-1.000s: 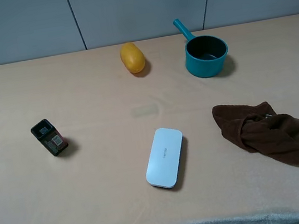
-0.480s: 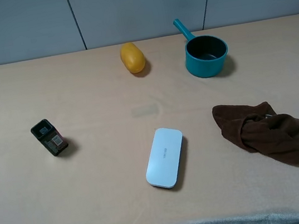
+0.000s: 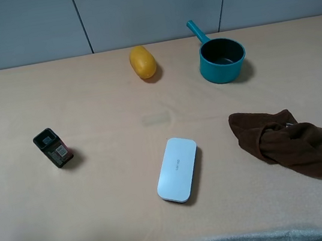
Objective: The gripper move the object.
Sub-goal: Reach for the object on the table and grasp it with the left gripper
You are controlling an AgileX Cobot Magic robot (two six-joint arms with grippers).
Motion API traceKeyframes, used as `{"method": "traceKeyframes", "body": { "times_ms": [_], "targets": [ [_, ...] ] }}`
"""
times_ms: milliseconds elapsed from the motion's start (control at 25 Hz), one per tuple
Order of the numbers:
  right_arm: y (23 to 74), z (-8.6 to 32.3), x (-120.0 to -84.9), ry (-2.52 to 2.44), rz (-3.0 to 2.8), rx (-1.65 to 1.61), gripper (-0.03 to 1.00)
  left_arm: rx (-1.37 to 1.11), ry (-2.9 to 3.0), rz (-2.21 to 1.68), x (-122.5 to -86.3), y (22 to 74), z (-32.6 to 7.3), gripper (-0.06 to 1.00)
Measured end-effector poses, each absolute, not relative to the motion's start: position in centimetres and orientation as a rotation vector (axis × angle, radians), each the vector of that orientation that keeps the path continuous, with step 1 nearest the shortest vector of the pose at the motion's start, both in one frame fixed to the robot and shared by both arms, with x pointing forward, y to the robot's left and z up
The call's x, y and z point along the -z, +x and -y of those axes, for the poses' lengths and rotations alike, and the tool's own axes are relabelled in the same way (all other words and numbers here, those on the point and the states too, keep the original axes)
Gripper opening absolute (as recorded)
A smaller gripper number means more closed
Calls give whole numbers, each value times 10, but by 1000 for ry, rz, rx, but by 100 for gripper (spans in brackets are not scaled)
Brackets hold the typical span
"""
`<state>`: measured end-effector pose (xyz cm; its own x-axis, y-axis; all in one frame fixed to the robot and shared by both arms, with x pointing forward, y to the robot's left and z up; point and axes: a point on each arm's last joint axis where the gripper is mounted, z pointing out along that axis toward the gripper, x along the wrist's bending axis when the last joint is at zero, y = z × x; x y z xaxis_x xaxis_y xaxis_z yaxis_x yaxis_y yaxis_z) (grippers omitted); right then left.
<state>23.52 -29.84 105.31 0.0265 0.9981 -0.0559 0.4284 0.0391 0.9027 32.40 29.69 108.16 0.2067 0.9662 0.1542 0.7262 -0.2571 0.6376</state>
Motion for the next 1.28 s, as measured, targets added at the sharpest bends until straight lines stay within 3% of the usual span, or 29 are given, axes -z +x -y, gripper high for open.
{"method": "traceKeyframes", "body": {
  "times_ms": [440,1280],
  "targets": [
    [235,298,-1053,1504,-1518,-901,69,-606,2211,-1553,-1068,367,-284,98],
    [235,298,-1053,1504,-1518,-901,69,-421,2463,-1493,-1001,446,-260,98]
  ]
}}
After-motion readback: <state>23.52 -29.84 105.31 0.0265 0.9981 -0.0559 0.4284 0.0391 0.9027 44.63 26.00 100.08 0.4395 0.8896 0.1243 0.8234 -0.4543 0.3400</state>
